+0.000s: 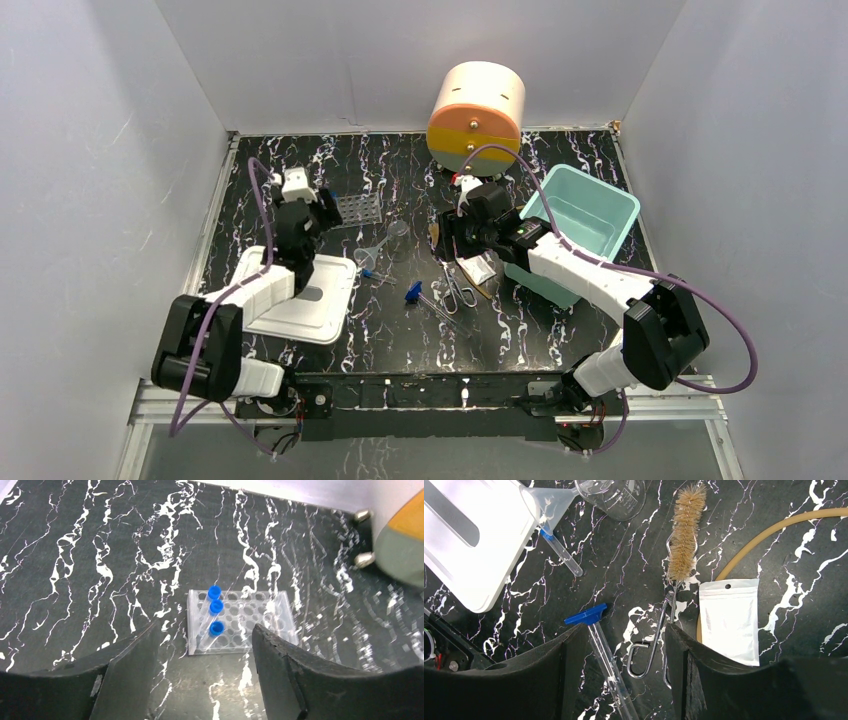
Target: Organize the chemistry lab equipment
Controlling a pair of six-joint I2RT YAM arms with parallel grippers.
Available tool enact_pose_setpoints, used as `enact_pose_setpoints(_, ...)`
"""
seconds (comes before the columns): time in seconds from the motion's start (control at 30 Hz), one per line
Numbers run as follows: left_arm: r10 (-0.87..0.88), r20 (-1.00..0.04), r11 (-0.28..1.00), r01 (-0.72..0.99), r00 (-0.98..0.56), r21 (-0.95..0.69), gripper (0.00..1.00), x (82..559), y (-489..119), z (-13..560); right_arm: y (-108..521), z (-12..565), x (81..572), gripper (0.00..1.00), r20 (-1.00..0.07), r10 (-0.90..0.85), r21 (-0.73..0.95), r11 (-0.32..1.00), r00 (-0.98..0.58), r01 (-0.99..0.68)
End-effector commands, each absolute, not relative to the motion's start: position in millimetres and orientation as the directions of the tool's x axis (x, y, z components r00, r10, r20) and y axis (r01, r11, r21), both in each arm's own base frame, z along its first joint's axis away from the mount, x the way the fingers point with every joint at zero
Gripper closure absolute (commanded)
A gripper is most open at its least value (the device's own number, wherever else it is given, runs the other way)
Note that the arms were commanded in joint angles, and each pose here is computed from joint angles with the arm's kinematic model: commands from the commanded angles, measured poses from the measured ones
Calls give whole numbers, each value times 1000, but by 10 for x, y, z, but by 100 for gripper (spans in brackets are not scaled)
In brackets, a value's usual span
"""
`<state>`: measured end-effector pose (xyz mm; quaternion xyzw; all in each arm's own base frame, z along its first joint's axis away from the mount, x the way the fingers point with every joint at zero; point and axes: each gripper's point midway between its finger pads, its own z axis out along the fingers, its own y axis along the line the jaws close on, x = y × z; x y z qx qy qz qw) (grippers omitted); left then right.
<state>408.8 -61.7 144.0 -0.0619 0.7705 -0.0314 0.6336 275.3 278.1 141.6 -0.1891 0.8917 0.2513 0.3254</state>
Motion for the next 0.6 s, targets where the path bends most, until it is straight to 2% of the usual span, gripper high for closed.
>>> enact_pose_setpoints(0.0,-288,-907,955,-167,-308,-246,33,4125,-614,1710,2852,1737,2835,33,-730,-123,350,778,-673,-521)
enact_pose_setpoints(0.07,-316,-842,948,-184,-437,-261,33,4129,-683,1642,2865,1721,2823,33,-724,-124,357,774,-679,-522)
enact_pose_setpoints(0.17,-343,-760,939,-218,-552,-265,39,4109,-743,1535,2879,1702,2807,34,-718,-124,367,769,-685,-523)
enact_pose_setpoints(0.3,-373,-713,925,-296,-593,-238,40,4056,-662,1404,2871,1692,2796,34,-714,-123,371,769,-689,-521)
enact_pose_setpoints(0.4,-360,-694,931,-288,-623,-224,38,4080,-678,1326,2866,1700,2780,34,-716,-124,371,767,-687,-524)
enact_pose_setpoints(0.57,-346,-662,937,-280,-665,-207,44,4141,-718,1216,2859,1687,2767,34,-715,-131,369,764,-686,-529)
